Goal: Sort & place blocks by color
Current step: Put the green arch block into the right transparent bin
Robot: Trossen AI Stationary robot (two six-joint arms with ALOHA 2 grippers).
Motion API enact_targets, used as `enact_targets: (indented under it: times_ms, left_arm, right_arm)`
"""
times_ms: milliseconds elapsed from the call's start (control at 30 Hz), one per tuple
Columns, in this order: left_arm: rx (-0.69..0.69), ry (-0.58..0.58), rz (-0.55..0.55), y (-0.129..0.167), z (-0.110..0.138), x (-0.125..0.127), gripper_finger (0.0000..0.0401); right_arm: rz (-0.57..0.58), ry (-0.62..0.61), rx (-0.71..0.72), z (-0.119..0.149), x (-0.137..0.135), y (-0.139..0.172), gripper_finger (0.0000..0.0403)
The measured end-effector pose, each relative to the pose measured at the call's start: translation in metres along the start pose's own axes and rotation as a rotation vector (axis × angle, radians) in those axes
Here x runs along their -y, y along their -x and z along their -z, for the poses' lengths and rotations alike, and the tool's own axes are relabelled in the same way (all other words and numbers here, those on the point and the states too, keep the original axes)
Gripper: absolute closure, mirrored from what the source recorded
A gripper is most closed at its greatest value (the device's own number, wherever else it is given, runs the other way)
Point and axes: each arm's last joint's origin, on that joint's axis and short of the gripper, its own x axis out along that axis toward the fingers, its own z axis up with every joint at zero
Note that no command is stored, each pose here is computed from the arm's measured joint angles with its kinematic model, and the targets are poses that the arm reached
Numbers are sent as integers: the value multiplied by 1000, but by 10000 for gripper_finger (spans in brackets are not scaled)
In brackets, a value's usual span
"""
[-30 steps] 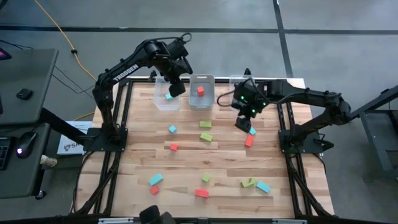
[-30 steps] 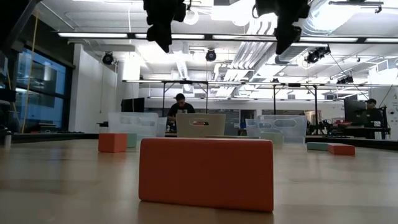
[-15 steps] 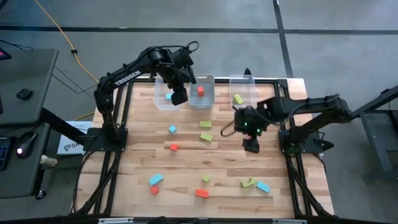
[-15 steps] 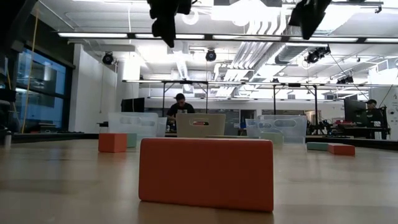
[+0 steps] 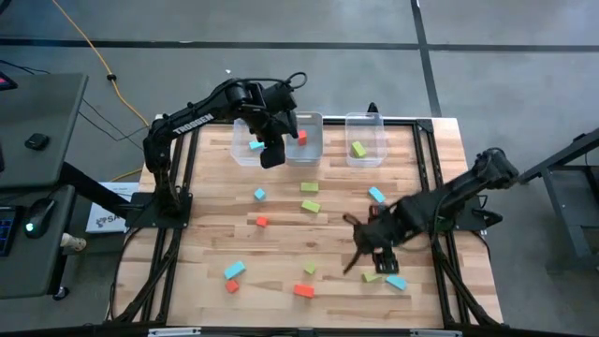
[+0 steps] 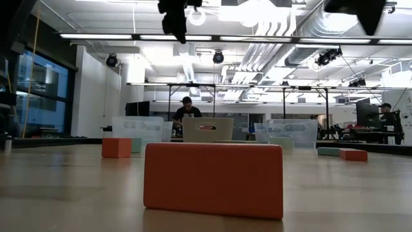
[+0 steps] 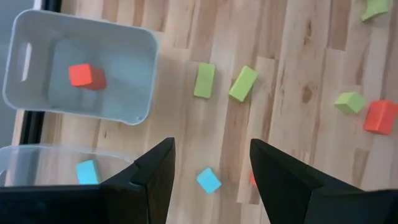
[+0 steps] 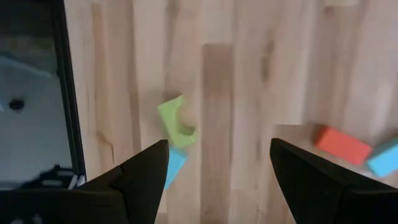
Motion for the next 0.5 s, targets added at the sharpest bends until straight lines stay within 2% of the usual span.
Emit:
enact_targets:
  times_ms: [200,500]
  left_arm:
    - [-4,-24,19,-2,-2,18,217]
    - [-9,-38,30,-4,-4,33,217]
  right_arm:
    - [34,56,-73,-1,-26,-30,132]
    - [33,107,-95,-8,-54,-71,132]
